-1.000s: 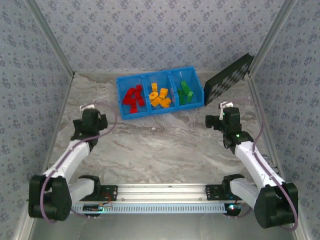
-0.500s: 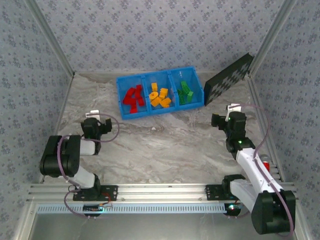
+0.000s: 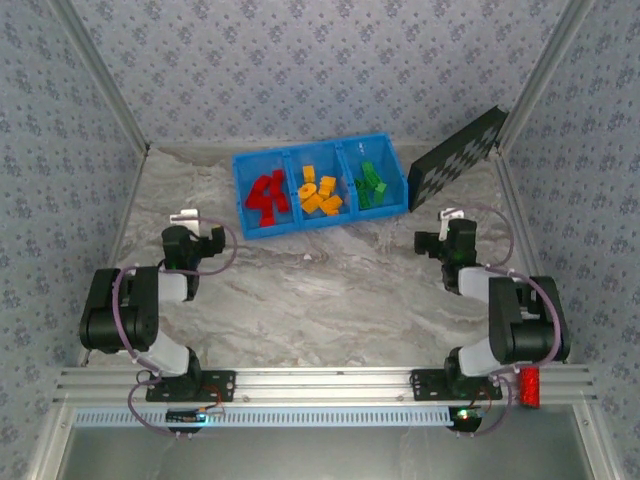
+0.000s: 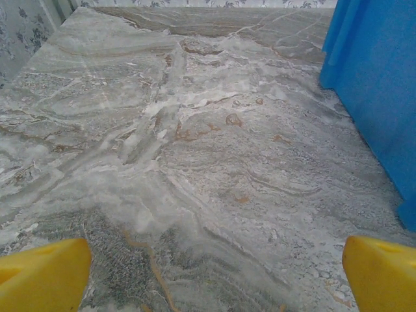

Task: Sort the legos into containers by color
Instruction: Reset both arms

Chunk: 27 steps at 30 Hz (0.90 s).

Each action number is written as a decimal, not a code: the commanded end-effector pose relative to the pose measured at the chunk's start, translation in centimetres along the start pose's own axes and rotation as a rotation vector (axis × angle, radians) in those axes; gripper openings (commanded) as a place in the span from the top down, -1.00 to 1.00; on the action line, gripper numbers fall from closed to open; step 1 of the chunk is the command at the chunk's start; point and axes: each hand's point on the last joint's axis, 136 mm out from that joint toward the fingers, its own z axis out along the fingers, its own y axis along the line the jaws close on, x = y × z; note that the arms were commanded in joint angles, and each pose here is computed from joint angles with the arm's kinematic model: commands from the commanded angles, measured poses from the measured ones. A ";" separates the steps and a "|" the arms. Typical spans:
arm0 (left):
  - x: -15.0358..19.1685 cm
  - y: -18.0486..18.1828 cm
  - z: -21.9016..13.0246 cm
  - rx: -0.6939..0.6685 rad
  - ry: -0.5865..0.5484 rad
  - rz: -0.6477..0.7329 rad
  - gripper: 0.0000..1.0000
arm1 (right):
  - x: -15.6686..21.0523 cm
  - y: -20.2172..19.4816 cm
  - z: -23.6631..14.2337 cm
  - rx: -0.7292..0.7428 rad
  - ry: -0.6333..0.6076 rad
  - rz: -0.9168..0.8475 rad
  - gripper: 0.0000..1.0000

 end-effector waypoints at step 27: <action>-0.9 -0.4 0.1 0.020 -0.022 -0.002 -0.98 | -1.9 -0.3 -0.3 -0.045 -0.179 0.026 -0.99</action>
